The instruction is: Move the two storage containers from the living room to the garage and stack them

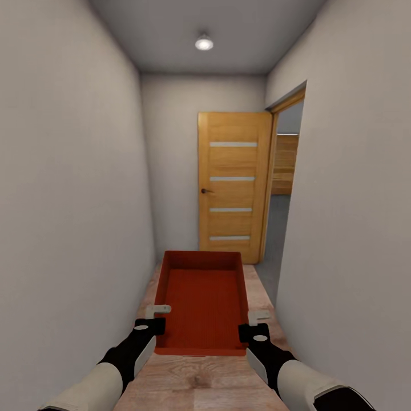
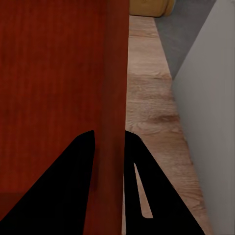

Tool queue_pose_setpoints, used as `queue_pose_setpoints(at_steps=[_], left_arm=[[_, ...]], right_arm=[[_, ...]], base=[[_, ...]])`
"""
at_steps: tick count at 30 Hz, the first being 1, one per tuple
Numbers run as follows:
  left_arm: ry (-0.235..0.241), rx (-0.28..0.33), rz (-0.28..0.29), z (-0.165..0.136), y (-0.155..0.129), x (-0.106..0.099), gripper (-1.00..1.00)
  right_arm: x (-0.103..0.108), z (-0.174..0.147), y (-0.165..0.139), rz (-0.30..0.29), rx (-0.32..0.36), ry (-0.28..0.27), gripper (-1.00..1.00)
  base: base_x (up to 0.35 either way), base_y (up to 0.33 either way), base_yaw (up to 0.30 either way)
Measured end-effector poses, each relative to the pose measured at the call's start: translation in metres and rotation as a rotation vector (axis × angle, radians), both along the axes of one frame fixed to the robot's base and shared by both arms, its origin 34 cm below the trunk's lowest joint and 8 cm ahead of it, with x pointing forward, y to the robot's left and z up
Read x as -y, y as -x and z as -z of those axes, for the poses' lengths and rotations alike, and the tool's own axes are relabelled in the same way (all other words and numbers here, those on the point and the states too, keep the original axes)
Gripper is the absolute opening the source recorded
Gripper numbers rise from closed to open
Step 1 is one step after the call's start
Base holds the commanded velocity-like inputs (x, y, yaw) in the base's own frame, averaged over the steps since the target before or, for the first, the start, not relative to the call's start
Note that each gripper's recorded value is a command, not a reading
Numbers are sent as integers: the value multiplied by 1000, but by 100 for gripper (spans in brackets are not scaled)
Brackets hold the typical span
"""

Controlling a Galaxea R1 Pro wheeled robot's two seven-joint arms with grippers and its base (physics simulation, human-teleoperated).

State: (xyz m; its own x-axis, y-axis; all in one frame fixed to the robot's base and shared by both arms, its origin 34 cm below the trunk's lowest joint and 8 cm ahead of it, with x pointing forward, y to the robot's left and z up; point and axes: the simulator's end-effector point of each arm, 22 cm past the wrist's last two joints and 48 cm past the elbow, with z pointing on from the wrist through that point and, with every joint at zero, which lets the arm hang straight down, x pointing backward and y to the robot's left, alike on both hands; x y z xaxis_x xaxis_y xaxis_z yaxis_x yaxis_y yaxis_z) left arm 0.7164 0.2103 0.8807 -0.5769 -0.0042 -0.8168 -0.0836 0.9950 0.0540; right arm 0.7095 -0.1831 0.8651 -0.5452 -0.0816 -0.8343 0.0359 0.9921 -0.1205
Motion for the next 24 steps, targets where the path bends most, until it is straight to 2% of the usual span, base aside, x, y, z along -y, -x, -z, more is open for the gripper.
queue_pose_setpoints(at_steps=[24], left_arm=[[0, 0, 0, 0, 0, 0, -100]], right_arm=[[0, 0, 0, 0, 0, 0, -100]], base=[[325, 0, 0]])
